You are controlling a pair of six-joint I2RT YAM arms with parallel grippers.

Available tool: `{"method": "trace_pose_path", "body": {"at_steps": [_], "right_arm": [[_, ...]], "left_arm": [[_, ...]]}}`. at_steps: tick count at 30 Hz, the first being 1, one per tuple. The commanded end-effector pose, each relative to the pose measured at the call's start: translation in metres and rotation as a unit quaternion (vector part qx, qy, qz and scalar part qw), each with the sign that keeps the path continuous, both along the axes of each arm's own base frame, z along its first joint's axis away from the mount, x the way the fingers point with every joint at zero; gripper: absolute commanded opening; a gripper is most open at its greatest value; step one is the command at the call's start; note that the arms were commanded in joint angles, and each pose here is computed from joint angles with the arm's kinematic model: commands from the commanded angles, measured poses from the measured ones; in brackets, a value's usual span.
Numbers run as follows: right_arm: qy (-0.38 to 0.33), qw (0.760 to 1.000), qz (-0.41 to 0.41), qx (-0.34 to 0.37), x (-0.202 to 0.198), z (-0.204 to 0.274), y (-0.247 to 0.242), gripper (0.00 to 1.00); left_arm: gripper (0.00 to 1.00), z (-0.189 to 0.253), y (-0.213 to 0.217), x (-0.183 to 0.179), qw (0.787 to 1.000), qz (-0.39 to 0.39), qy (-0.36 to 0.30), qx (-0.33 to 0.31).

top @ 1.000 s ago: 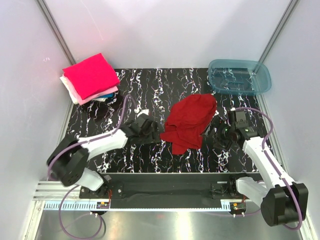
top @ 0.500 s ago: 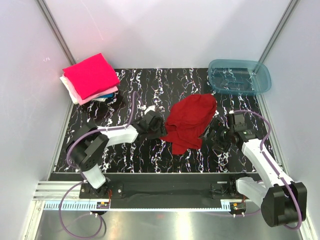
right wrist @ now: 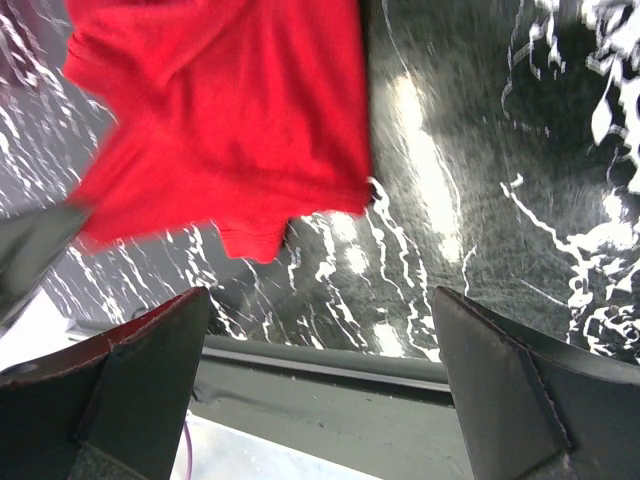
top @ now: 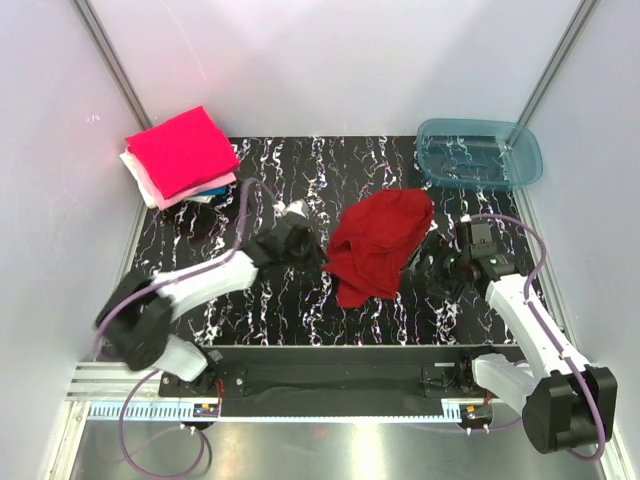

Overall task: Fold and stack the t-shirts
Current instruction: Flatten the tshirt out

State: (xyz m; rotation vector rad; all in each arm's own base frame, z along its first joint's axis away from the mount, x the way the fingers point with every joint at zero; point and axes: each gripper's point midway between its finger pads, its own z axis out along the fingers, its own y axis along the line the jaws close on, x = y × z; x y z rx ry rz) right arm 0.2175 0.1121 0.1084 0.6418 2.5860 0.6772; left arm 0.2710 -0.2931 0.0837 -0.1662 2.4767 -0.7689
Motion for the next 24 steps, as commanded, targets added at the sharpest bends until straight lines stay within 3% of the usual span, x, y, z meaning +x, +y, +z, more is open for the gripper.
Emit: {"method": "trace_pose_path", "body": {"at_steps": [1,2,3,6,11,13,16,24], "right_arm": [[-0.040,0.999,0.002,-0.021,0.015,0.027,-0.004,0.99],[-0.045,0.999,0.001,-0.022,0.016,0.033,-0.005,1.00],[-0.047,0.999,-0.002,-0.024,0.018,0.035,-0.006,1.00],[-0.048,0.998,-0.004,-0.029,0.019,0.036,-0.007,1.00],[-0.028,0.999,-0.006,-0.020,0.016,0.021,-0.004,1.00],[-0.023,1.000,0.001,-0.007,0.015,0.017,0.001,1.00],[-0.020,1.000,0.012,0.010,0.014,0.013,0.008,1.00],[-0.058,0.988,0.126,0.072,0.008,0.026,0.073,1.00]], "left_arm": [[0.00,0.138,0.010,0.011,0.990,0.052,-0.077,-0.109],[0.00,0.154,0.020,0.005,0.989,0.063,-0.072,-0.115],[0.00,0.203,0.031,0.000,0.979,0.072,-0.104,-0.158],[0.00,0.259,0.081,-0.016,0.960,0.138,-0.122,-0.209],[0.00,0.284,0.149,-0.037,0.918,0.237,-0.155,-0.277],[0.00,0.277,0.158,-0.038,0.922,0.241,-0.161,-0.255],[0.00,0.278,0.142,-0.038,0.942,0.184,-0.152,-0.237],[0.00,0.349,0.128,-0.031,0.948,0.108,-0.212,-0.210]]}}
